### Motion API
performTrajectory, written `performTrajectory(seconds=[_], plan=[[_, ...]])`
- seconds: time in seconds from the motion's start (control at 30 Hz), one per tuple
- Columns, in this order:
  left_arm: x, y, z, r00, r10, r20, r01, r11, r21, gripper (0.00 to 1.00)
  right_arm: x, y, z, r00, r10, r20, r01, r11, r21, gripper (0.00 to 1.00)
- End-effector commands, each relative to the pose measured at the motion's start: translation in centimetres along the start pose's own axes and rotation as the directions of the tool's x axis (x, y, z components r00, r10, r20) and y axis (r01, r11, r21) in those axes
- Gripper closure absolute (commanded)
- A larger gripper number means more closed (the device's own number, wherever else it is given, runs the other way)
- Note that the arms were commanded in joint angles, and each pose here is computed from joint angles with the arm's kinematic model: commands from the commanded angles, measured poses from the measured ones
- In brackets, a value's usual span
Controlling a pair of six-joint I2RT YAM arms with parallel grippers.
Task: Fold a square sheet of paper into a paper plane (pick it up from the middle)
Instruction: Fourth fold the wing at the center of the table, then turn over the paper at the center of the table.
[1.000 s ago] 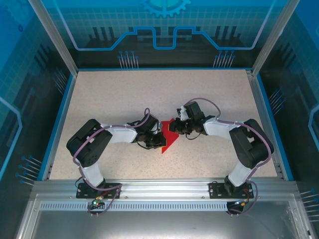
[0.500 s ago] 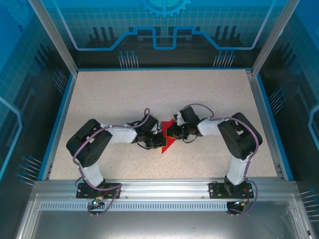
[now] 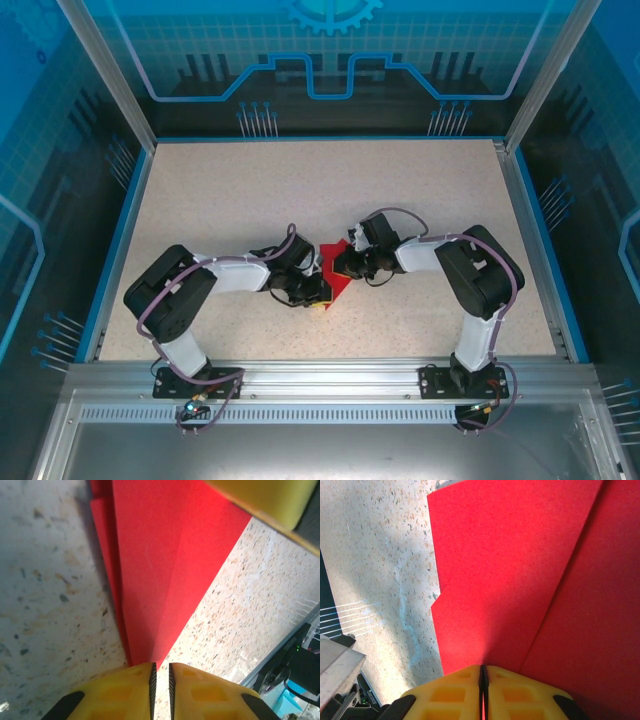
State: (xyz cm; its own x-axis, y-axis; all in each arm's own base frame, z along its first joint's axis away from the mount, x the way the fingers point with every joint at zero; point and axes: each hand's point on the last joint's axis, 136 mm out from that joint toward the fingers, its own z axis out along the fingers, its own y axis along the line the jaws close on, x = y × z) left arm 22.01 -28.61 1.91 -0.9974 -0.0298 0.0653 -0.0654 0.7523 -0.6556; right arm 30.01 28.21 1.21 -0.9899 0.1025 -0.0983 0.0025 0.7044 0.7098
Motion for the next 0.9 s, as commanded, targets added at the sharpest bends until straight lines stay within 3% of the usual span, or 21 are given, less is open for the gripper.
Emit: performTrajectory(seconds=[0.0,0.27,0.47,0.63,0.87], plan=[[2.8,2.1,0.4,0.994,-0.038,-0.102,0.032,0.997,-0.066,0.82,1.5,-3.0,1.0,0.999,0.034,-0.026,-0.031,0.995,0.096,0.88],[3.2,2.7,0.6,0.993,-0.034,-0.111,0.021,0.994,-0.112,0.82,0.5,0.0,-0.2,1.0,-0.017,-0.014,0.018,0.999,0.035,0.86],[2.0,0.1,-0.8,0.999,0.005,-0.039,-0.007,0.999,-0.049,0.82,-0.2,1.3,-3.4,0.997,-0.063,0.053,0.059,0.995,0.078,0.81],[0.0,-2.4,-3.9,0.995,0.068,0.079,-0.065,0.997,-0.039,0.77,0.1,-1.0,-6.3,0.993,-0.006,0.121,-0.01,0.991,0.136,0.71],[-4.1,-2.8,-6.1,0.982,0.048,0.185,-0.044,0.999,-0.029,0.76,1.6,-2.7,-6.9,0.99,0.076,0.119,-0.087,0.993,0.085,0.61]])
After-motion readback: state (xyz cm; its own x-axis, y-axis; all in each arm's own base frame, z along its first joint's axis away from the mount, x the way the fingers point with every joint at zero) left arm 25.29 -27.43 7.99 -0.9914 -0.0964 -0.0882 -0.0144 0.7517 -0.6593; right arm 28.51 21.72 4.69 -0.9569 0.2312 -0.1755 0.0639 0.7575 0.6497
